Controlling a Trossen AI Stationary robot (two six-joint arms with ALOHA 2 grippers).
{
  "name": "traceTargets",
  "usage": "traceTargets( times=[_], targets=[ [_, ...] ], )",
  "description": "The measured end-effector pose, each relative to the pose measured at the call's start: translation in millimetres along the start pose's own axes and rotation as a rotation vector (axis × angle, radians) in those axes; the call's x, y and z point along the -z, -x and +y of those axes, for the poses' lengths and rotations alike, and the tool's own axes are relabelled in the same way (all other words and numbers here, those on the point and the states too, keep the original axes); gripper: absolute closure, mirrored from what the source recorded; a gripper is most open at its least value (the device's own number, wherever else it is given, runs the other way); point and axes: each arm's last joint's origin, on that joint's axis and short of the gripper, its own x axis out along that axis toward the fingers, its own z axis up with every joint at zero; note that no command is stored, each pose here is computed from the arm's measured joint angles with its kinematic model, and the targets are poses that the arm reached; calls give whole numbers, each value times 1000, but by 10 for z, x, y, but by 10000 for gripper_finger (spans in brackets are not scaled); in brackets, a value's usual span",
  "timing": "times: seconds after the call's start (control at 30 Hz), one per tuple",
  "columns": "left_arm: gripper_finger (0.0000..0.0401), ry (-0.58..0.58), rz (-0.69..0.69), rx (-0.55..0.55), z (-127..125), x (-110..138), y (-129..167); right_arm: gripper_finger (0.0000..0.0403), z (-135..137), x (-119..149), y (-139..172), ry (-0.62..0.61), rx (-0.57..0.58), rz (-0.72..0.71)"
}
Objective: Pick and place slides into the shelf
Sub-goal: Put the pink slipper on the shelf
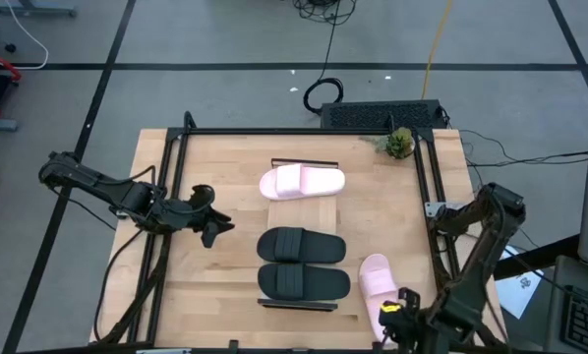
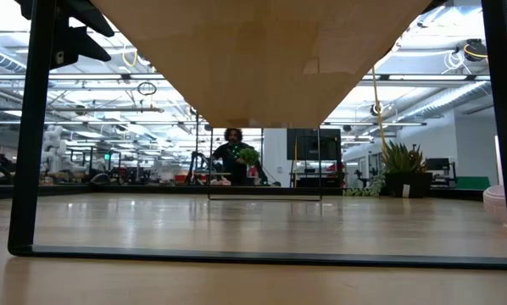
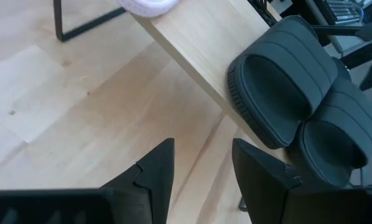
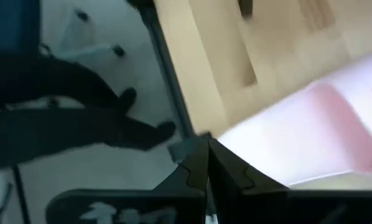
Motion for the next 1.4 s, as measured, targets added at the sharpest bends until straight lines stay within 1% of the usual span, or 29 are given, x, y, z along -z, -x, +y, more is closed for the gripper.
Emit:
traceTargets(
  times=[0.07,0.2,0.27,0.3,0.4,0.47,0.57,0.63,0.7,0.83,1.0,1.17,1.23,1.3,1.4],
  targets=[
    [240,5,5,3,-1,2,0,403,89,-46,94,-16,-7,-27],
    [240,7,8,7,-7,10,3,403,346,-92,106,-26,31,10],
    [240,6,8,7,-7,10,3,403,457,-95,54,25,65,39],
    [240,6,8,7,-7,10,3,403,486,-81,11,60,85,78],
    [240,5,4,4,-5,7,2,403,499,-36,-141,135,137,160],
    [240,5,0,2,-4,6,2,403,466,-28,-195,163,164,190],
    [240,5,-1,1,-4,5,2,403,363,-42,-215,173,217,223],
    [240,5,-2,0,-4,5,2,403,295,-61,-183,172,246,230],
    [240,4,-2,0,-4,5,2,402,239,-87,-96,150,246,224],
    [240,4,-2,0,-4,5,2,384,117,-145,67,65,227,205],
    [240,-19,-2,-1,-3,5,2,336,-20,-158,217,-17,149,177],
    [240,-25,-2,-2,-3,6,2,280,-168,-110,191,-93,63,159],
    [240,-25,-2,-2,-3,6,2,263,-235,-87,159,-111,39,154],
    [240,-25,-2,-2,-2,6,2,254,-300,-61,116,-118,25,152],
    [240,-25,-2,-2,-2,6,2,252,-383,-31,80,-117,18,151]
  ],
)
